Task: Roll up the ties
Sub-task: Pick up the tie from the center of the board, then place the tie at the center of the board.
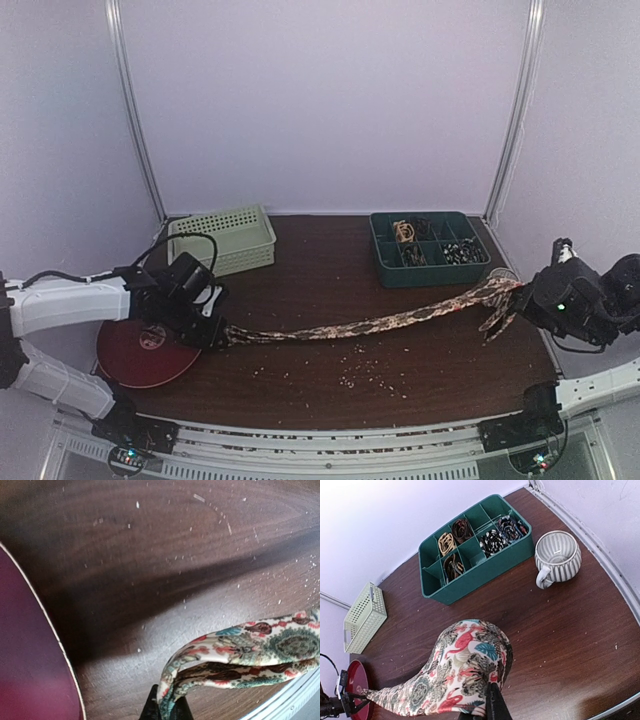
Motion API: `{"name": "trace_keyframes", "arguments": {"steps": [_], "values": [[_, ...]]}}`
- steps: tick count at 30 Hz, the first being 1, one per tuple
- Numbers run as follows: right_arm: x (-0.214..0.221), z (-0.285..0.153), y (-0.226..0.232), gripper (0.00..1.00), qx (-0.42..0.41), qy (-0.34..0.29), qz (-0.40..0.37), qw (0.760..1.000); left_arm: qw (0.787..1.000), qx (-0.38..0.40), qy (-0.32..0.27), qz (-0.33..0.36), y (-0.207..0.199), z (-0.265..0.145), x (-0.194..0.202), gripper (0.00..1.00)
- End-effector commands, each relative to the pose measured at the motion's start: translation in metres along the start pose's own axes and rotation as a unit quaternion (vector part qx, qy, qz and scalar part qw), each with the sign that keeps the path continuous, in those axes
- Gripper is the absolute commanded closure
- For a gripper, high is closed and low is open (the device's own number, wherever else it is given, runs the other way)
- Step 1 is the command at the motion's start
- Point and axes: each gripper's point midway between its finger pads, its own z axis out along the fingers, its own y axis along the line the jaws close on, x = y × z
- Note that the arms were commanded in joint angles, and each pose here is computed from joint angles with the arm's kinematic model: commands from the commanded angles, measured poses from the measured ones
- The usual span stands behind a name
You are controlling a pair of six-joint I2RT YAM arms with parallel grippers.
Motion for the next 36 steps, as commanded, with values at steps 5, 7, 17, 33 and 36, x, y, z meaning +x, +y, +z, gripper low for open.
{"name": "trace_keyframes", "arguments": {"steps": [5, 7, 17, 33, 36], "values": [[-0.037, 0.029, -0.006, 1.00, 0.153, -0.044, -0.129, 0.979, 0.998, 0.035, 0.031, -0.039, -0.002, 0.017, 0.024, 1.00], [-0.027, 0.054, -0.015, 1.00, 0.183, 0.010, -0.148, 0.972, 0.998, 0.028, 0.039, -0.042, 0.001, 0.021, 0.029, 1.00], [0.025, 0.122, -0.092, 1.00, 0.333, 0.225, -0.202, 0.893, 0.997, 0.016, 0.070, -0.042, 0.004, 0.035, 0.038, 1.00], [0.041, 0.150, -0.135, 0.68, 0.439, 0.296, -0.245, 0.812, 0.994, -0.010, 0.111, -0.011, 0.005, 0.047, 0.034, 1.00], [0.031, 0.154, -0.143, 0.66, 0.458, 0.287, -0.247, 0.804, 0.993, -0.013, 0.113, -0.005, 0.005, 0.049, 0.031, 1.00]]}}
